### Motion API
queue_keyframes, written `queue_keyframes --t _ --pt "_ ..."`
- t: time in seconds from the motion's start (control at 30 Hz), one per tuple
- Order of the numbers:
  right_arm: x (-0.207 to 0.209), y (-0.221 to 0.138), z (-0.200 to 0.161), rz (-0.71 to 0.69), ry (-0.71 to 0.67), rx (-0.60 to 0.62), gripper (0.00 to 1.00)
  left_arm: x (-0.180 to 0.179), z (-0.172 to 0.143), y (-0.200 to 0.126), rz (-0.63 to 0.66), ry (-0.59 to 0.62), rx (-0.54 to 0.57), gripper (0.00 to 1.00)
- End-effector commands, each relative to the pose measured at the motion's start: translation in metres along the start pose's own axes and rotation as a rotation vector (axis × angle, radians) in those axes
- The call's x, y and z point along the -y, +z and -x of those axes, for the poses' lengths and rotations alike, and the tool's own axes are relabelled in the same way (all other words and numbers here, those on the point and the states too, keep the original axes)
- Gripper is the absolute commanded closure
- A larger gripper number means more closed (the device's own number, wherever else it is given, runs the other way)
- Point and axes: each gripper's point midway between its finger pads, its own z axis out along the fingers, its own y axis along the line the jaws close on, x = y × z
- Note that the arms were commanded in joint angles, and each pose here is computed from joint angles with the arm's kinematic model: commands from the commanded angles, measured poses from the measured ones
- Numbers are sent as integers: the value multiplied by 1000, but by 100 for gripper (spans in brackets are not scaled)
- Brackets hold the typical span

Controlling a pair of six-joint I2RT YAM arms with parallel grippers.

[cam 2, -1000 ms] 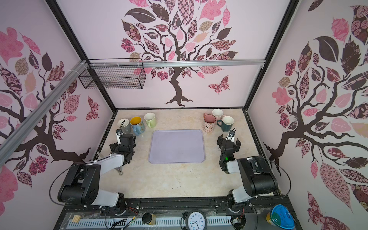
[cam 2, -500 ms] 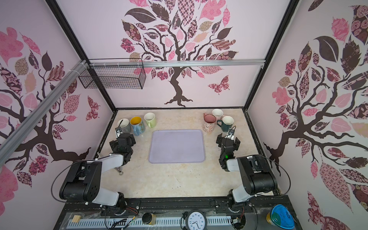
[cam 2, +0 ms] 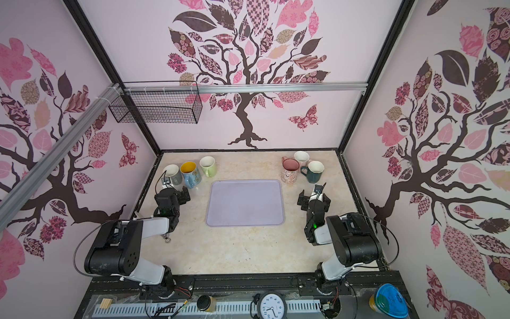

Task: Turn the mug right side up
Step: Reset both arms

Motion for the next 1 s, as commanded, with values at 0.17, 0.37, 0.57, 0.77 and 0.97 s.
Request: queue_keyframes --t 0.17,0.37,0.57,0.77,0.97 --pt "-3 4 12 18 7 31 1 9 -2 -9 -74 4 75 2" --pt "-2 4 13 17 9 36 0 10 -6 -8 -92 0 84 1" --pt "-3 4 12 17 8 34 0 10 -5 -8 -93 0 87 1" --pt "-3 4 12 17 7 33 1 10 -7 -9 -93 1 83 1" --pt "-3 4 12 17 8 33 1 11 -7 -8 -95 6 80 1"
